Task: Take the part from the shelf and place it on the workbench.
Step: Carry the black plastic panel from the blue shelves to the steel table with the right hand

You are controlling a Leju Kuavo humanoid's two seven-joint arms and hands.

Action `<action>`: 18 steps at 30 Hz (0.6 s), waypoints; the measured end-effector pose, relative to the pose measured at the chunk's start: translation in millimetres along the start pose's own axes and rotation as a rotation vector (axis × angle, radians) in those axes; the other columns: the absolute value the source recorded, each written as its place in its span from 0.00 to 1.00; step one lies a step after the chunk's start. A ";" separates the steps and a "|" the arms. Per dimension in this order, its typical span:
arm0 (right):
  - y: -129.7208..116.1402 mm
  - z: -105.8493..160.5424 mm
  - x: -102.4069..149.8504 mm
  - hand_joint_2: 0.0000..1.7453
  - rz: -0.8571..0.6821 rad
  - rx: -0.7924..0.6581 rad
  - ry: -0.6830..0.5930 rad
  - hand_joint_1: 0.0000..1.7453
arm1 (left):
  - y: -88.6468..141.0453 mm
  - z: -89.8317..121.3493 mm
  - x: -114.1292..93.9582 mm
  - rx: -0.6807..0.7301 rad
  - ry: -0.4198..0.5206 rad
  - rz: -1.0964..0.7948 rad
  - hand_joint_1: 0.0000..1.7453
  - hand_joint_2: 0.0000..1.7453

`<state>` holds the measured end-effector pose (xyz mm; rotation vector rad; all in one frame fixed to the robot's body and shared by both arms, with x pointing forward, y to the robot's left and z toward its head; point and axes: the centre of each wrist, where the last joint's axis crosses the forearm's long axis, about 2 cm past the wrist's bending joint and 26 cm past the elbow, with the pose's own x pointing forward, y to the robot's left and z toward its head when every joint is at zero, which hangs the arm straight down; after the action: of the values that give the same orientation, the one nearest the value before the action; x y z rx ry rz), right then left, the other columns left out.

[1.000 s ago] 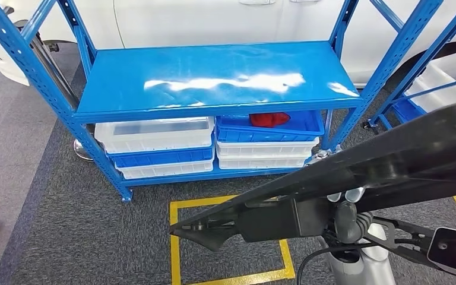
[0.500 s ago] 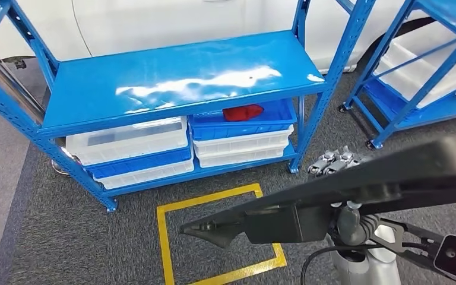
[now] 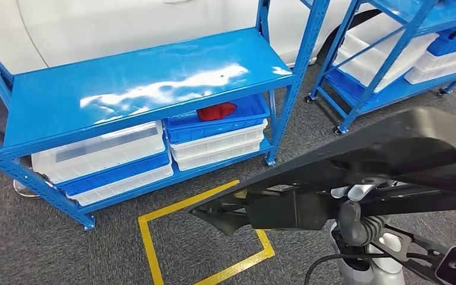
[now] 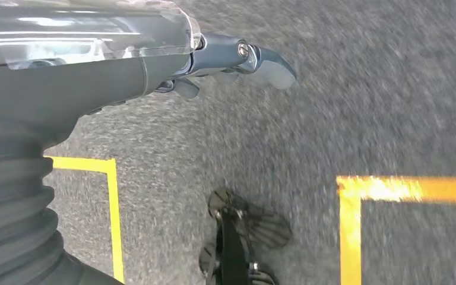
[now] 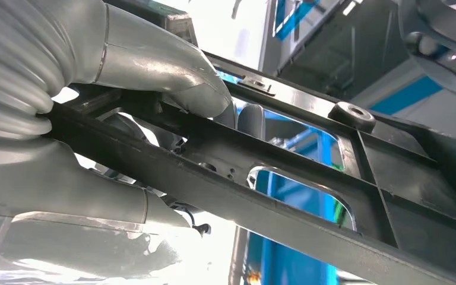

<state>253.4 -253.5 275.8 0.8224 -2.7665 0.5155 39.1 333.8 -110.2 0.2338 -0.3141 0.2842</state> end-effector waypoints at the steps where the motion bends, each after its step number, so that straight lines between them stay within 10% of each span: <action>1: 0.1 0.0 0.9 1.00 0.002 0.001 -0.001 1.00 | 0.2 0.1 -0.7 -0.003 -0.002 -0.002 0.00 1.00; 18: 8.8 -9.2 4.7 1.00 -0.014 0.039 -0.032 1.00 | -0.9 -0.1 1.2 -0.007 -0.023 -0.013 0.00 1.00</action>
<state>245.5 -245.4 283.2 0.8661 -2.7857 0.5601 40.5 333.3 -110.1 0.2322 -0.3360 0.2674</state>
